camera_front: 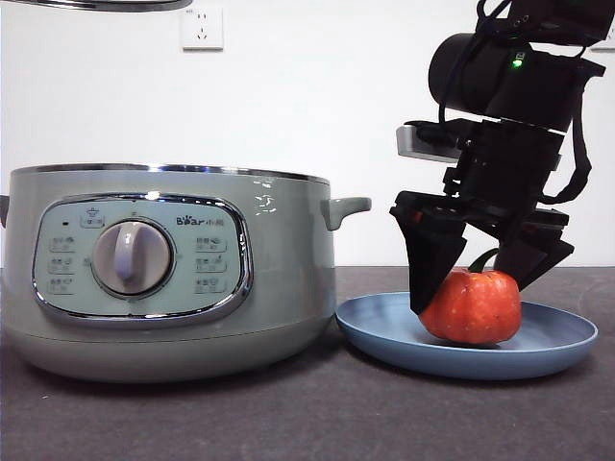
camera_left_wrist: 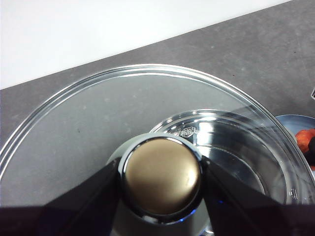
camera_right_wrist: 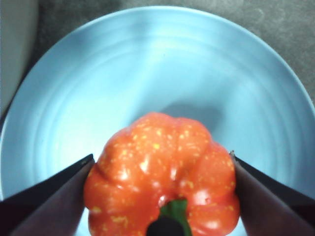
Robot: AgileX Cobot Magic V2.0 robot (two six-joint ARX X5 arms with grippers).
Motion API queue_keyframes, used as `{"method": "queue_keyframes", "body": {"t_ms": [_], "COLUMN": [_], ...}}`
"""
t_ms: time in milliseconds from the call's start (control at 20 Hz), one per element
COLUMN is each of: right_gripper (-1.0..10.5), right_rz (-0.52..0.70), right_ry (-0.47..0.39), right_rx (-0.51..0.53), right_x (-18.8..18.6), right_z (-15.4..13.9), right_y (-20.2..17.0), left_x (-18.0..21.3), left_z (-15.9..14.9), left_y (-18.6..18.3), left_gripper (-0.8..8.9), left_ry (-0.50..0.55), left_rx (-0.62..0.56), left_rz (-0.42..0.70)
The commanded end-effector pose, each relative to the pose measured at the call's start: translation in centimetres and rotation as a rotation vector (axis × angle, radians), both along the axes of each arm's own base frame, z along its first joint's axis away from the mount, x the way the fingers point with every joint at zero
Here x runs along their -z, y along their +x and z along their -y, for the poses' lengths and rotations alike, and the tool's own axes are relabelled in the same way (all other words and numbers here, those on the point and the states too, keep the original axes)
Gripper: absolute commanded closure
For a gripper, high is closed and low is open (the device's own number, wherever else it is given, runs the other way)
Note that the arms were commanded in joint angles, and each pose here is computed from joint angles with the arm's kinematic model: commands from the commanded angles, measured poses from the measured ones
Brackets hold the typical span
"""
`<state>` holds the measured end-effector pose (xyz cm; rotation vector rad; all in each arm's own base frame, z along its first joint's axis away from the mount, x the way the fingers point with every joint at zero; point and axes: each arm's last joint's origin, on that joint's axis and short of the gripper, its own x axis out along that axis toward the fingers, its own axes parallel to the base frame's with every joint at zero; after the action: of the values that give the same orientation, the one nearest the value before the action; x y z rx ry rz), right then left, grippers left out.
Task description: Take the pumpkin out from the steamer,put the pumpkin in the blue plate,close the lid
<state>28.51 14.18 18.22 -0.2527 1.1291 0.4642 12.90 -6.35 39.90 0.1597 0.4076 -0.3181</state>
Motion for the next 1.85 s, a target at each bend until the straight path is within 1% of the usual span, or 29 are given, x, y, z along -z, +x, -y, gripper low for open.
{"method": "queue_keyframes", "body": {"t_ms": [50, 300, 450, 600, 800, 950, 1050, 1200, 1350, 1500, 1850], "right_gripper": [3.4, 3.5, 3.5, 3.5, 3.5, 3.5, 3.5, 3.5, 3.5, 3.5, 3.5], "right_rz": [-0.026, -0.024, 0.024, 0.098, 0.249, 0.347, 0.401, 0.477, 0.539, 0.565, 0.573], "right_ry": [-0.011, 0.0, 0.027, 0.064, 0.137, 0.192, 0.227, 0.248, 0.233, 0.244, 0.247], "right_rx": [0.005, 0.024, 0.029, 0.029, 0.03, 0.037, 0.046, 0.064, 0.099, 0.108, 0.112], "right_x": [0.6, 0.1, -1.8, -4.6, -9.1, -11.8, -13.2, -14.8, -15.8, -16.3, -16.4], "right_z": [0.0, 0.1, 0.4, 1.0, 2.1, 3.1, 3.7, 4.5, 5.1, 5.6, 5.7], "right_y": [-0.2, -0.3, -0.9, -2.1, -4.4, -6.2, -7.4, -8.9, -9.8, -10.4, -10.5], "left_x": [-1.1, -0.9, -0.6, -0.2, 0.6, 1.7, 2.7, 4.1, 5.3, 6.1, 7.6], "left_z": [-0.1, 0.1, 0.6, 1.5, 2.8, 3.9, 4.6, 5.7, 6.4, 7.0, 7.5], "left_y": [-0.2, 0.3, 1.2, 2.6, 4.9, 6.5, 7.8, 9.5, 10.8, 11.5, 12.4], "left_gripper": [8.22, 8.22, 8.22, 8.22, 8.22, 8.22, 8.22, 8.22, 8.22, 8.22, 8.22], "left_ry": [-0.033, -0.026, -0.018, -0.026, -0.028, -0.03, -0.015, -0.028, -0.027, -0.039, -0.022], "left_rx": [-0.001, -0.001, 0.0, 0.031, 0.058, 0.118, 0.118, 0.154, 0.149, 0.162, 0.156], "left_rz": [0.072, 0.059, 0.043, 0.029, 0.008, -0.055, -0.088, -0.144, -0.19, -0.226, -0.279]}}
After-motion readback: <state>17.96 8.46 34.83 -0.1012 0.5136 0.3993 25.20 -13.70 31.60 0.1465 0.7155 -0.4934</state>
